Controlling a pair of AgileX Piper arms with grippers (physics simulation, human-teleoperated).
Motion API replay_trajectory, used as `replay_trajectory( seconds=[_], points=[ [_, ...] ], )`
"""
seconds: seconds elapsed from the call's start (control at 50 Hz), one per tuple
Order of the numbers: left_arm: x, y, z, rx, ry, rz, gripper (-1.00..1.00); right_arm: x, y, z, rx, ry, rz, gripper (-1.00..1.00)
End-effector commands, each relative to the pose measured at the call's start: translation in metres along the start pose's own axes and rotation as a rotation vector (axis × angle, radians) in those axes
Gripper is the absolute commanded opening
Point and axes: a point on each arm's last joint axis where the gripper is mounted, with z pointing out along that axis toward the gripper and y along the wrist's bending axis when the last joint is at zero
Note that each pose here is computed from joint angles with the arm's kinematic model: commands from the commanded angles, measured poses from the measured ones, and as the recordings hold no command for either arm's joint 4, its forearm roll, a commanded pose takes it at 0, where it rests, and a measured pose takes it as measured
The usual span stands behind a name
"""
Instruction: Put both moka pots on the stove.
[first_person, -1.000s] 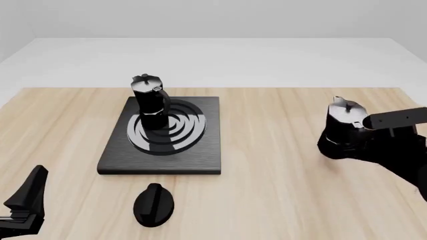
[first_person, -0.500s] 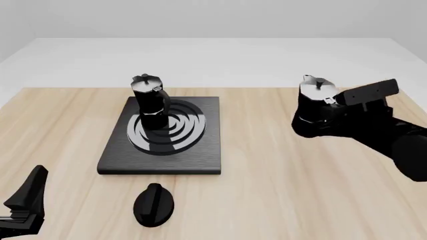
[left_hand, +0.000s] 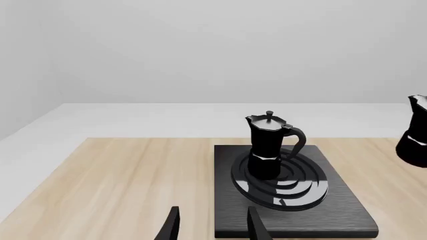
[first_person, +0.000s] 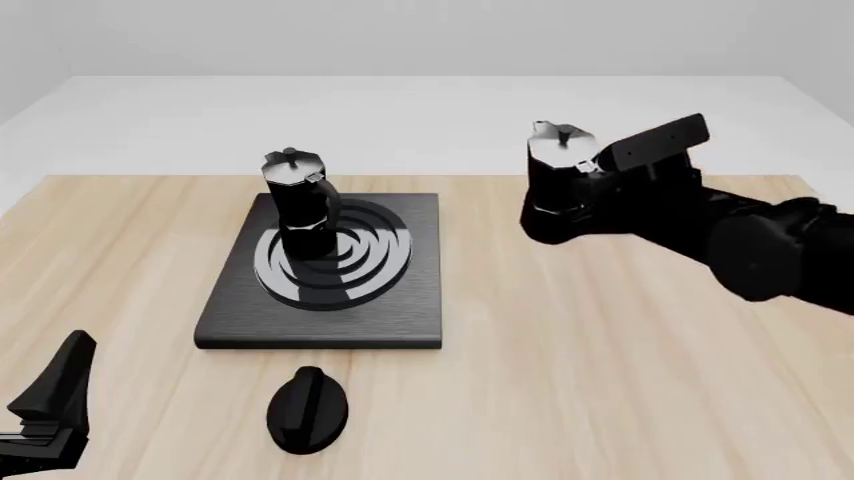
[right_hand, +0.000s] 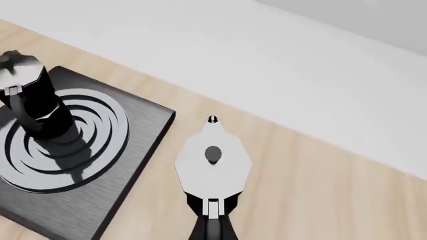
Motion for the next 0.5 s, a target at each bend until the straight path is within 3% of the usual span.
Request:
replay_trajectory(
  seconds=[0.02,0.5],
  points=[
    [0.0,0.0,0.0,0.0,0.0,0.0,1.0,-0.031,0.013,0.012,-0.039,-0.073,-0.01,-1.0],
    [0.0,0.0,0.0,0.0,0.0,0.0,1.0,-0.073,0.046,0.031,-0.13,-0.132,-0.047,-1.0]
  ],
)
